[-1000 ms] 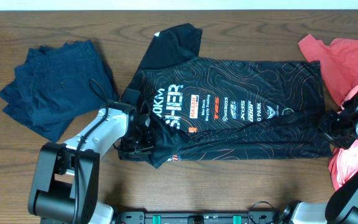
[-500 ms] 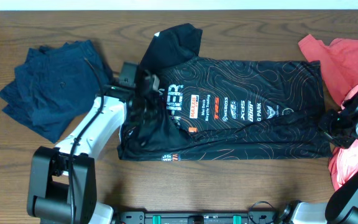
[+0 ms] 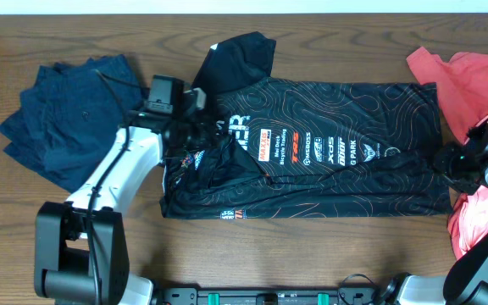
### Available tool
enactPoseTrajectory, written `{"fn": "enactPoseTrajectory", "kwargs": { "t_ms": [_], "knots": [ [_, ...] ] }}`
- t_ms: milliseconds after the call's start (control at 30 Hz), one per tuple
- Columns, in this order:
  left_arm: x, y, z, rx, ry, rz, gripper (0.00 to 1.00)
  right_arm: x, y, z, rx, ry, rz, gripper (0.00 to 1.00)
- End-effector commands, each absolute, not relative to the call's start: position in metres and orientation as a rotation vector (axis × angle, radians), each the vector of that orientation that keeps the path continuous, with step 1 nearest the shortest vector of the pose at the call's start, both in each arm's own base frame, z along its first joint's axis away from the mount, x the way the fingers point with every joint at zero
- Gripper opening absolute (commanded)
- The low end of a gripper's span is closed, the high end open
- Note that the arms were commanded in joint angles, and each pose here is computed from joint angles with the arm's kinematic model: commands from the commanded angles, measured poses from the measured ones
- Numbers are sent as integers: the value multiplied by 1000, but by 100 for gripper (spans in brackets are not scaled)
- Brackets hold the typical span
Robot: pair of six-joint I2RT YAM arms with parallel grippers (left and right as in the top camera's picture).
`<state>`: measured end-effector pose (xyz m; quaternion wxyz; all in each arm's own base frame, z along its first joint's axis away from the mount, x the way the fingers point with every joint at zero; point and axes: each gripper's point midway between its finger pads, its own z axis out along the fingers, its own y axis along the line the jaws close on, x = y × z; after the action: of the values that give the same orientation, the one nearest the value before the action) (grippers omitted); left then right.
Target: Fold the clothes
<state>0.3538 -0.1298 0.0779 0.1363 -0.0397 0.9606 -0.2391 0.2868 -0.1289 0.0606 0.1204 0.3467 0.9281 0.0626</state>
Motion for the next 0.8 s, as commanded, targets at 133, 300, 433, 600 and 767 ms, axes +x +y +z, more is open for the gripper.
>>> {"fn": "enactPoseTrajectory", "kwargs": {
  "t_ms": [133,300,433,600,767],
  "knots": [
    [346,-76,69,-258,2849,-446,50,300,-113,69,843,2722,244,39],
    [328,-75,56,-276,2915,-436,43,312,-108,71,739,2721,189,35],
    [306,-72,37,-293,2978,-421,39,327,-106,74,665,2690,119,34],
    [327,-73,52,-186,2910,-418,41,351,-101,85,597,2614,114,39],
    [380,-88,111,21,2733,-414,53,358,-98,109,564,2642,90,45]
  ]
}}
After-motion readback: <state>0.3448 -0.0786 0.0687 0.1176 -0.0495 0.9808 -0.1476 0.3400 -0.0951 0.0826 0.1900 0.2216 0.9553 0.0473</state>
